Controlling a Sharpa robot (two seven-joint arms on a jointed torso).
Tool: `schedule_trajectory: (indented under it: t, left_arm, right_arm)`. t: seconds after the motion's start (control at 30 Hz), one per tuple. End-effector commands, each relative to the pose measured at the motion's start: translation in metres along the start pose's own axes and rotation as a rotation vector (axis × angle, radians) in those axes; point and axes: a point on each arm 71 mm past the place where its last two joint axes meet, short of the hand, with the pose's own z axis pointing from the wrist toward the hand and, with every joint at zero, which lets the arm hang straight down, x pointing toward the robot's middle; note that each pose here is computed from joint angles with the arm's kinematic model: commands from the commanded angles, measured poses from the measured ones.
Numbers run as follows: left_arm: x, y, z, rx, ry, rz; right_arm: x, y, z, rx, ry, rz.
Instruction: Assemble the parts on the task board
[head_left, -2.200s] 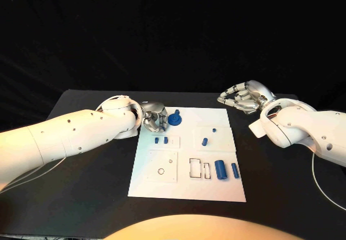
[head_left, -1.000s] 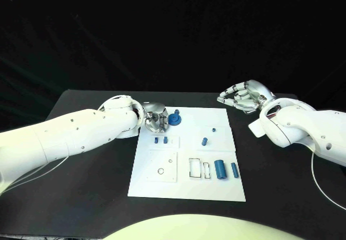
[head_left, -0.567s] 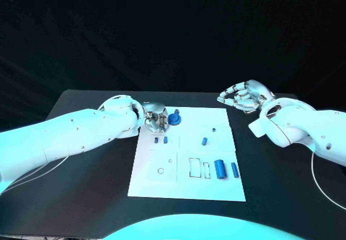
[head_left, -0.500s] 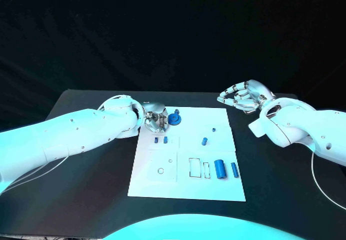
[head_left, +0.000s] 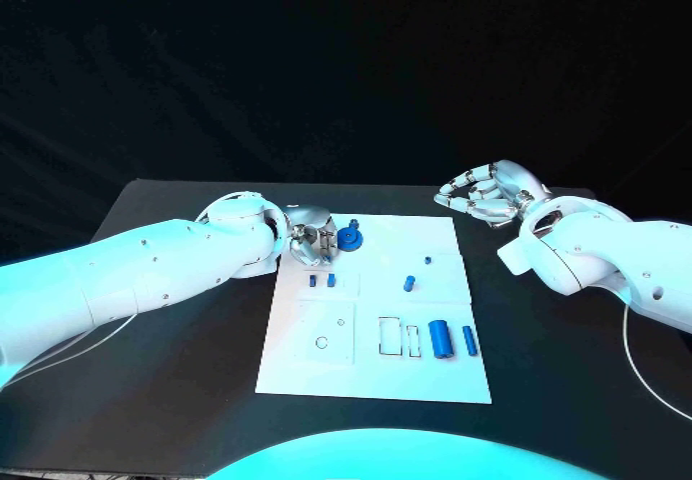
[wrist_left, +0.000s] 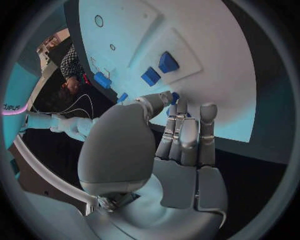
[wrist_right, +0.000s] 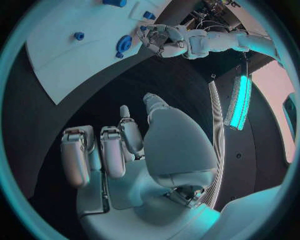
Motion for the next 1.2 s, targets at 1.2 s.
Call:
schedule_trajectory:
  t: [1.2]
  left_arm:
    - [0.002, 0.0072, -0.0088, 0.002, -0.059, -0.055]
  right_arm:
    - [-0.0025, -0.0074, -0.0009, -0.001, 0.034, -0.051]
